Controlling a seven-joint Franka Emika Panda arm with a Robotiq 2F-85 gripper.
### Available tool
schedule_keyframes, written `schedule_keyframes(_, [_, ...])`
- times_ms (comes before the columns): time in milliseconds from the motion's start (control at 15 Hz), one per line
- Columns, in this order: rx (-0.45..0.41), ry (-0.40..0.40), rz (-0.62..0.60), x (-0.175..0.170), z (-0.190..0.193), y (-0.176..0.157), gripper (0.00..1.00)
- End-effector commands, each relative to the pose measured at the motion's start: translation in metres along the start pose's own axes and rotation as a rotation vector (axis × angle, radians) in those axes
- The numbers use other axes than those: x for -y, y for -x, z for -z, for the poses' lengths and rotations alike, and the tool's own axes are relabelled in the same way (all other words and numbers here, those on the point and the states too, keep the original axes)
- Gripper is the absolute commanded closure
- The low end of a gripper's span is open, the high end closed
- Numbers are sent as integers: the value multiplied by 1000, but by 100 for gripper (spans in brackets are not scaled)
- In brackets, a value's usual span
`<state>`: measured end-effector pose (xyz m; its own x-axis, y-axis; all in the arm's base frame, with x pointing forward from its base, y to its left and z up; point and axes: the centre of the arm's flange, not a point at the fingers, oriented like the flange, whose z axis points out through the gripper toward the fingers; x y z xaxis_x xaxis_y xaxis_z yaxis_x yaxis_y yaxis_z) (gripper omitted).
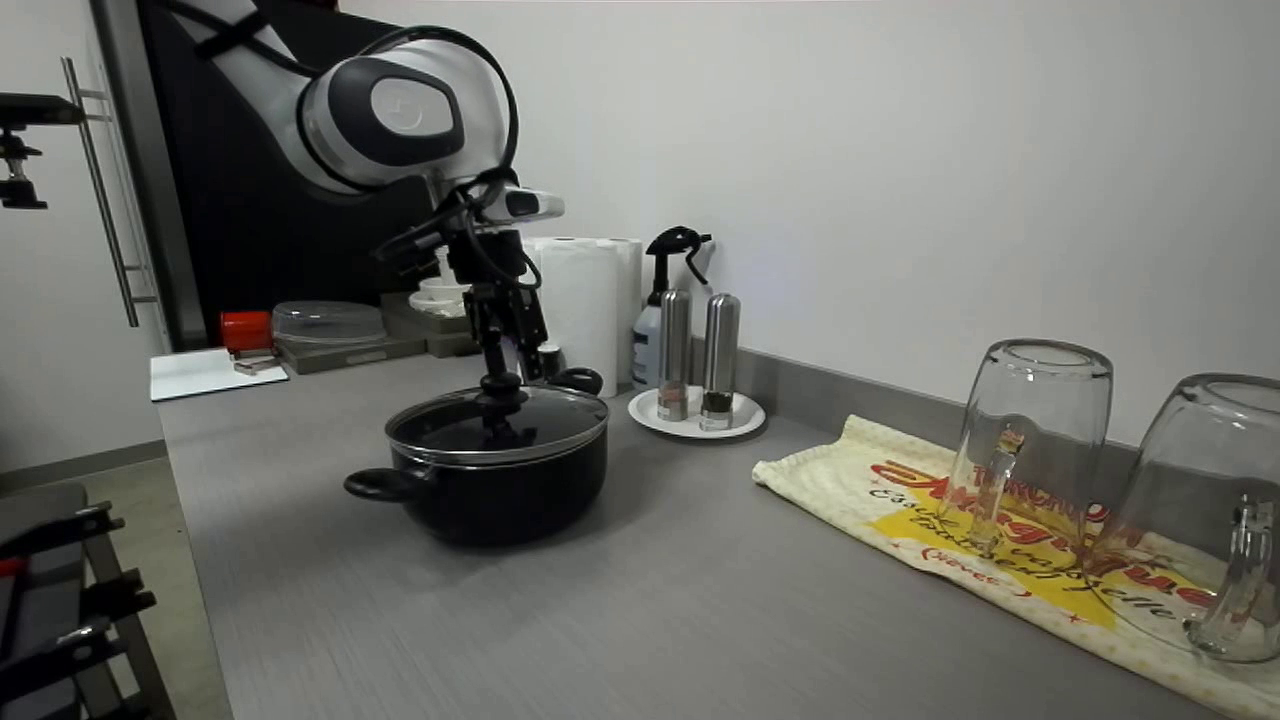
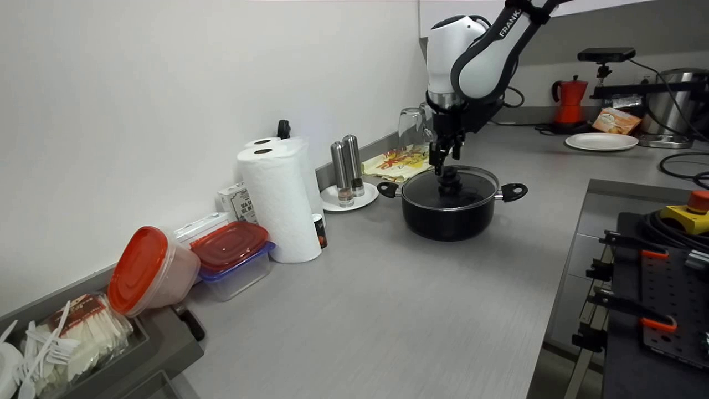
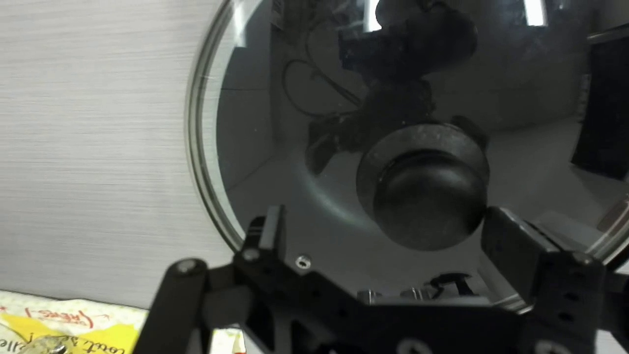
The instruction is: Remove the glass lid from the pot.
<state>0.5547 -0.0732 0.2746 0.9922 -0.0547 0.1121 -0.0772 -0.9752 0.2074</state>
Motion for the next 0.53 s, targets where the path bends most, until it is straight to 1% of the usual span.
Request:
schedule_keyframes(0, [-10, 14, -6, 5, -3, -5, 0])
schedule_keyframes(67, [-6, 14, -2, 5, -3, -5, 0])
schedule_keyframes(133, [-7, 14, 1, 5, -3, -4, 25])
schedule_keyframes(200, [-7, 14, 3, 6, -3, -4, 26])
schedule_keyframes(333, [-7, 13, 6, 7, -2, -3, 40])
schedule_keyframes(467, [-8, 11, 9, 10, -1, -4, 57])
